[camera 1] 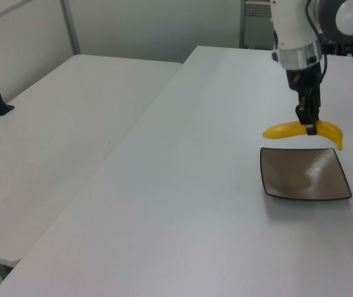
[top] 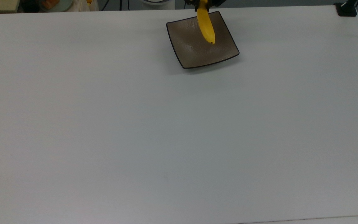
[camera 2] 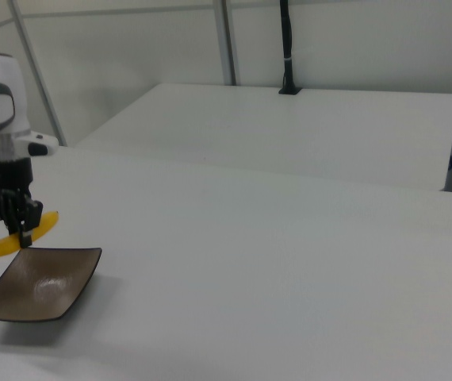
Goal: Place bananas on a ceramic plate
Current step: 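Carry the banana over the brown plate and lower it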
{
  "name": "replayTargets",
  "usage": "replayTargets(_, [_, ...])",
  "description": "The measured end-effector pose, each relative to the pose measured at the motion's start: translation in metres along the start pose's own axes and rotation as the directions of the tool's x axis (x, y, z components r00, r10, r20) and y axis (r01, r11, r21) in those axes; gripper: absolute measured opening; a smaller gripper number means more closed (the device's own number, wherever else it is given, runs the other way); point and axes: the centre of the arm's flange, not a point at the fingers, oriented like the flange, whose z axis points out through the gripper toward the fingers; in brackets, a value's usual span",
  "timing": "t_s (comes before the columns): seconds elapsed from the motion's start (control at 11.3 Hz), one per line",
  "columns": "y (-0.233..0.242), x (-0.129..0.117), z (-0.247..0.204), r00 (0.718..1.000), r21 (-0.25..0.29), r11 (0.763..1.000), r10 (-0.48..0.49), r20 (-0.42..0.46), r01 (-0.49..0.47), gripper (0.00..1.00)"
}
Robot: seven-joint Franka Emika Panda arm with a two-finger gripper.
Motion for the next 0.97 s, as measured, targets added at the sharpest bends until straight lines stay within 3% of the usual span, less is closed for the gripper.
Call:
replayTargets(0.44, [0.003, 0.017, 0.063, 0.990, 0.034, 0.992, 0.122, -0.065, -0.120, 0.33])
replayTargets(0.97, [0.007, 0.020, 0.092, 0.986, 0.038, 0.988, 0.152, -0.071, -0.150, 0.33])
